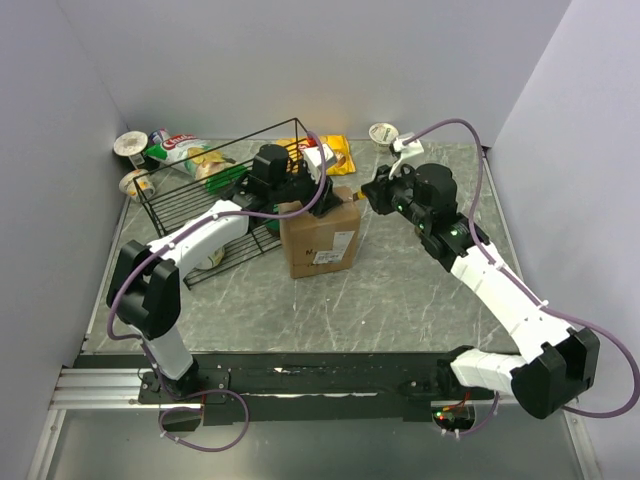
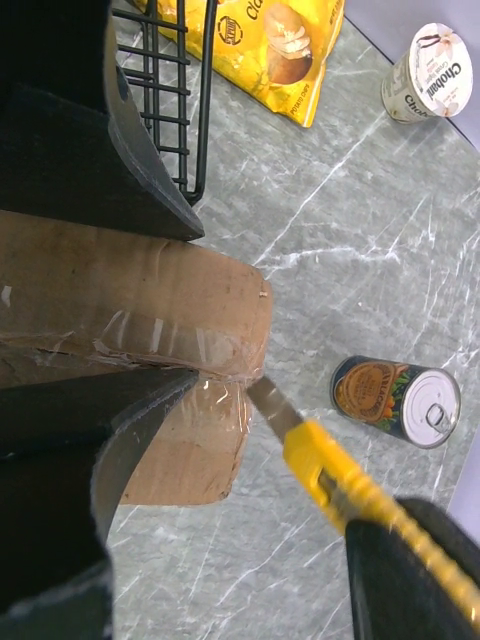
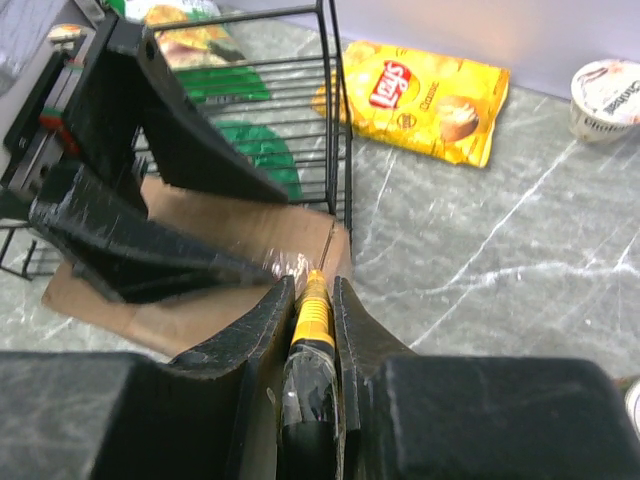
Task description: Unpack the express box
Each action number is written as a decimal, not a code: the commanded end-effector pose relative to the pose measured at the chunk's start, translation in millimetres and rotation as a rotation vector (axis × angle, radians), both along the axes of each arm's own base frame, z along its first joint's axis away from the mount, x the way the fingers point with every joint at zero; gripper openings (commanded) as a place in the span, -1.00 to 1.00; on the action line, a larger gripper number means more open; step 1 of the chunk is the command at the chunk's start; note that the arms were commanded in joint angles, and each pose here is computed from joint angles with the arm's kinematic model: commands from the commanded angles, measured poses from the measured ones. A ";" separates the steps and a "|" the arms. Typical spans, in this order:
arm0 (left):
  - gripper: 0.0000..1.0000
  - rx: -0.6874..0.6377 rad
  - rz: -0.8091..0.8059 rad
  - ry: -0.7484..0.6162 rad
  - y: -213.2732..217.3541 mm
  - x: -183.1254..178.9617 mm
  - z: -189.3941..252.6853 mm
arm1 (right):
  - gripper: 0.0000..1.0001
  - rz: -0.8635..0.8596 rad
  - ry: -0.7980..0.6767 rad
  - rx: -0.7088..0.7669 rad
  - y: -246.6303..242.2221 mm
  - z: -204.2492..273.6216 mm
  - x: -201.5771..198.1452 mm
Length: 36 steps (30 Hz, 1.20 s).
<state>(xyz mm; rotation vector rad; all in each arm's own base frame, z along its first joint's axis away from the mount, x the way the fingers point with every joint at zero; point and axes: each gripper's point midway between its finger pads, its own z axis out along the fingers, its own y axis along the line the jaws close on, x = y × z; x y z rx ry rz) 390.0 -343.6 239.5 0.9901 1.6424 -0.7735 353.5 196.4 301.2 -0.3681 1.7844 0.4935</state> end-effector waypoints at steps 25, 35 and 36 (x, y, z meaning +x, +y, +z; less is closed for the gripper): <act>0.08 0.124 0.032 0.128 11.4 -8.0 -58.0 | -1.00 0.008 -0.153 -0.008 2.1 62.3 6.3; 0.08 0.121 0.019 0.127 9.6 -15.0 -56.1 | -1.00 0.019 -0.176 -0.041 19.5 55.8 43.9; 0.08 0.120 0.018 0.128 9.0 -15.6 -56.1 | -1.00 0.019 -0.170 -0.050 20.3 51.6 46.6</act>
